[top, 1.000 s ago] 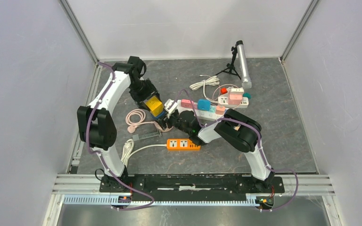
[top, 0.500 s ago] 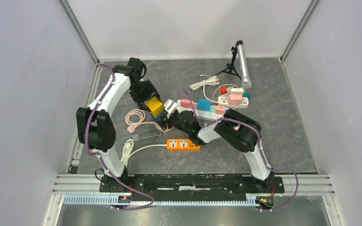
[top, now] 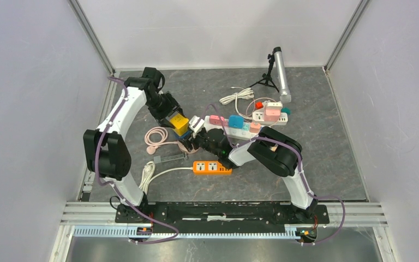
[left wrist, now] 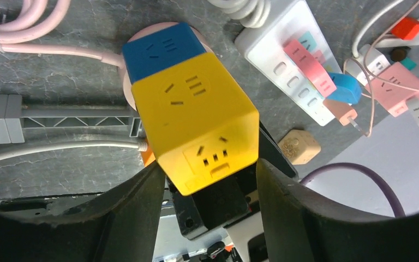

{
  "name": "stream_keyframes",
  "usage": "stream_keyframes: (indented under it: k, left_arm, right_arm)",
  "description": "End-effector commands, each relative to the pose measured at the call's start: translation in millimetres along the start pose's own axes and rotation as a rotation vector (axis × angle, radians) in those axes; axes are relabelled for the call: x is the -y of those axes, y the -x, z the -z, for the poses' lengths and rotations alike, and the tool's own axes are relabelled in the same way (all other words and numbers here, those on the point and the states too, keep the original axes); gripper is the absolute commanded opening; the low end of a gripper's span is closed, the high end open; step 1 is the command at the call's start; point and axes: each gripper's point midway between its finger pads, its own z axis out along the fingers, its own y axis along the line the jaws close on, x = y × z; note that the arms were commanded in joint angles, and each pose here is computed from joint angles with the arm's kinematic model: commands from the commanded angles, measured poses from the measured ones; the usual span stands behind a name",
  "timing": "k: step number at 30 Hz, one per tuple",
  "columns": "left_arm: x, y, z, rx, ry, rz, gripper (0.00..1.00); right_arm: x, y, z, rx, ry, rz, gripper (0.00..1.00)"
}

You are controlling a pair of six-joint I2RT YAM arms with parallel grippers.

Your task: Pull the plug off the socket

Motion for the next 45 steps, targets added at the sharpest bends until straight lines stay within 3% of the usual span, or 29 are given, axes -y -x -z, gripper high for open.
stream_keyframes:
  k: [1, 5, 11, 12, 14, 16, 19, 22, 28, 38, 42, 45]
  left_arm:
    - [47, -18, 40, 0.023, -0.196, -0.075, 0.02]
    - [51, -36, 25, -0.052, -0.237, -0.05, 0.02]
    - [32, -11, 43, 0.07, -0.148, -0.108, 0.02]
    - [30, -8, 45, 0.091, -0.131, -0.119, 0.09]
    - [27, -4, 45, 0.111, -0.112, -0.121, 0.41]
    - [26, -3, 43, 0.11, -0.102, -0.114, 0.64]
    - [21, 3, 34, 0.116, -0.065, -0.104, 0.78]
    - [20, 6, 27, 0.108, -0.053, -0.098, 0.87]
    - [8, 15, 11, 0.132, 0.012, -0.091, 0.92]
    - [2, 12, -14, 0.088, 0.036, -0.101, 0.65]
    - [-5, 9, -17, 0.077, 0.05, -0.115, 0.68]
    - [-6, 8, -20, 0.068, 0.054, -0.129, 0.82]
  right_arm:
    - [-19, -89, 20, -0.282, 0.066, 0.047, 0.0]
    - [-18, -94, 16, -0.325, 0.063, 0.052, 0.0]
    - [-19, -88, 20, -0.293, 0.069, 0.051, 0.0]
    - [-20, -87, 21, -0.289, 0.07, 0.051, 0.0]
    - [-19, -85, 22, -0.273, 0.068, 0.052, 0.0]
    - [-19, -84, 23, -0.267, 0.068, 0.052, 0.0]
    - [-19, -84, 24, -0.269, 0.068, 0.055, 0.0]
    - [-18, -85, 24, -0.273, 0.066, 0.063, 0.0]
    - [-18, -85, 24, -0.272, 0.065, 0.067, 0.0]
    - [-17, -89, 25, -0.28, 0.063, 0.082, 0.0]
    - [-18, -88, 24, -0.277, 0.063, 0.084, 0.0]
    - [-19, -88, 24, -0.277, 0.066, 0.092, 0.0]
